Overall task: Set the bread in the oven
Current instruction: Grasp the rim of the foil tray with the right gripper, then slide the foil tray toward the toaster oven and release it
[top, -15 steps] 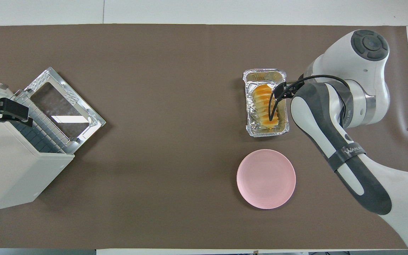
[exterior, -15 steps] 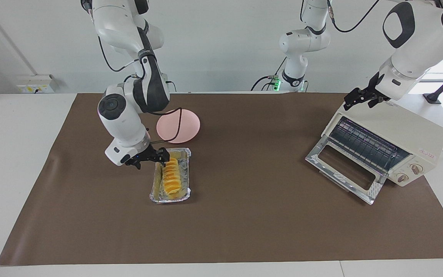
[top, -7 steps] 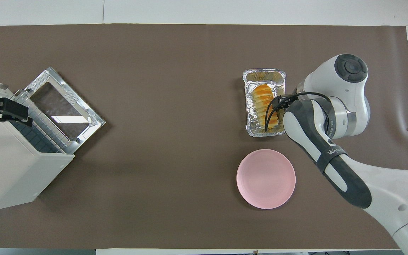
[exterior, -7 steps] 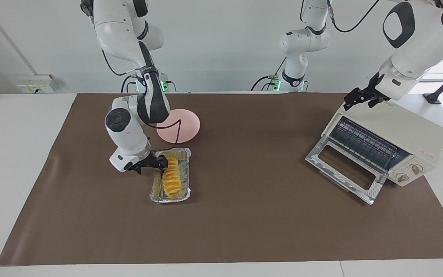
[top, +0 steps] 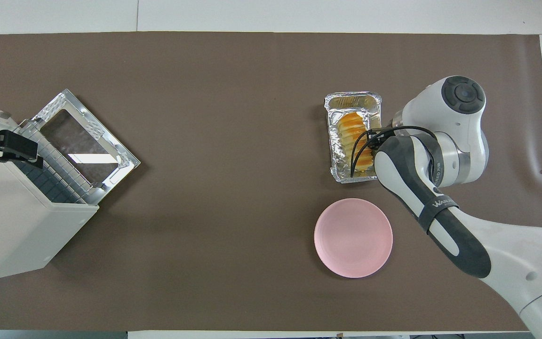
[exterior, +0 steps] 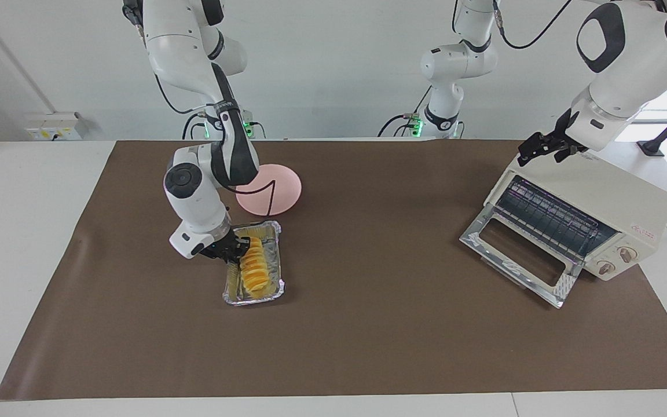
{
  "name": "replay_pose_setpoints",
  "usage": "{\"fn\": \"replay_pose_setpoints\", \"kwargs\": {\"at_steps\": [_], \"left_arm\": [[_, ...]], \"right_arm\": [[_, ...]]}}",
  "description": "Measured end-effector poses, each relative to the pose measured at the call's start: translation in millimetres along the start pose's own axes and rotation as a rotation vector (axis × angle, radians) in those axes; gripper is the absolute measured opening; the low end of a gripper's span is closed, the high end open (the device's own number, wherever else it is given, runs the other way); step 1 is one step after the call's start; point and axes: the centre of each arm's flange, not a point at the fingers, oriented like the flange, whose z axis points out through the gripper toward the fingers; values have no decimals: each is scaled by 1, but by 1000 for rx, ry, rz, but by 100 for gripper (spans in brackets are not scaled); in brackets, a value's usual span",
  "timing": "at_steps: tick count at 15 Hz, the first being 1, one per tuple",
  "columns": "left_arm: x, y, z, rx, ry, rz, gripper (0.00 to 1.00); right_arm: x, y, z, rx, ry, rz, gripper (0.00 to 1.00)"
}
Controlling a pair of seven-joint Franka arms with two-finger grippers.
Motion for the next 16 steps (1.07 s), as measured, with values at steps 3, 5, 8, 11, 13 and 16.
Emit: {"fn": "replay_pose_setpoints", "kwargs": {"at_steps": [3, 5, 8, 11, 13, 16], "left_arm": [[0, 0, 0, 0, 0, 0, 100], [0, 0, 0, 0, 0, 0, 100], [0, 0, 0, 0, 0, 0, 100], [0, 0, 0, 0, 0, 0, 100], [0, 0, 0, 0, 0, 0, 100], [0, 0, 0, 0, 0, 0, 100]], "right_arm": [[3, -1, -6, 1, 12, -1, 2], [5, -2, -11, 2, 17, -2, 2], [13, -8, -35, 8, 9, -9, 2], [24, -28, -76, 57, 14, 10, 2], [25, -63, -102, 98, 23, 47, 2], [14, -144, -138, 155, 39, 95, 2]]}}
